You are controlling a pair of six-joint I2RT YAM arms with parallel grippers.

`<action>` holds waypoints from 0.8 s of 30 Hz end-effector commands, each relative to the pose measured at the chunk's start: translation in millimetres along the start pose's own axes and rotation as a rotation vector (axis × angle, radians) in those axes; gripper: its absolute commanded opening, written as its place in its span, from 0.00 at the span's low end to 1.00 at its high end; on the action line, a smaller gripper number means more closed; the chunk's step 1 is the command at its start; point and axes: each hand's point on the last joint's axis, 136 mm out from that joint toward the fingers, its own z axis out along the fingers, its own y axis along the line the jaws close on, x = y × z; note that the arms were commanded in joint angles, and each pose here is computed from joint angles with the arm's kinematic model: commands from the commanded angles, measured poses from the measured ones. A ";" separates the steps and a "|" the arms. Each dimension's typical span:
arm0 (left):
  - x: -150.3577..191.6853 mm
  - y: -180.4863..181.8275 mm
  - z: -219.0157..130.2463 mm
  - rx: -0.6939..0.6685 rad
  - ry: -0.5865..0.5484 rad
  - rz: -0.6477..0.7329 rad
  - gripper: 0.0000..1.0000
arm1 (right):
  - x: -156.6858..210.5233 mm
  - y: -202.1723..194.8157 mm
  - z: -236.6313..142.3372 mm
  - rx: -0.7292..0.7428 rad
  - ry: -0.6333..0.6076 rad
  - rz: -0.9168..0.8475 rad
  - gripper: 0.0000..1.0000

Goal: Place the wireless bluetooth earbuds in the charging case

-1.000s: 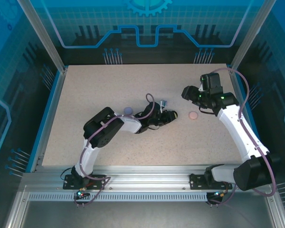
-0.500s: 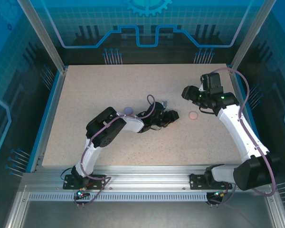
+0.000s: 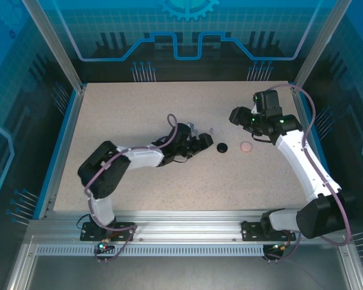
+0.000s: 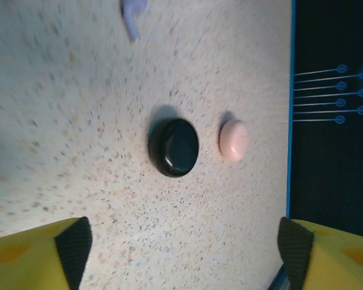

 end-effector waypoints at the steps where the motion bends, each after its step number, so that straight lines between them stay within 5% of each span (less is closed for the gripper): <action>1: -22.0 -6.5 -37.2 -0.021 -0.074 0.112 0.88 | 0.6 12.4 4.5 -0.002 0.006 -0.018 0.69; 4: -40.5 -5.9 -66.0 -0.047 -0.135 0.175 0.98 | 8.7 19.1 13.8 0.015 0.027 -0.045 0.71; 16: -116.3 34.6 -155.0 -0.203 -0.412 0.203 0.99 | 59.7 77.2 75.9 0.056 0.181 -0.195 0.80; 24: -157.6 88.5 -202.3 -0.308 -0.527 0.006 0.99 | 99.8 130.9 127.4 0.056 0.305 -0.337 0.87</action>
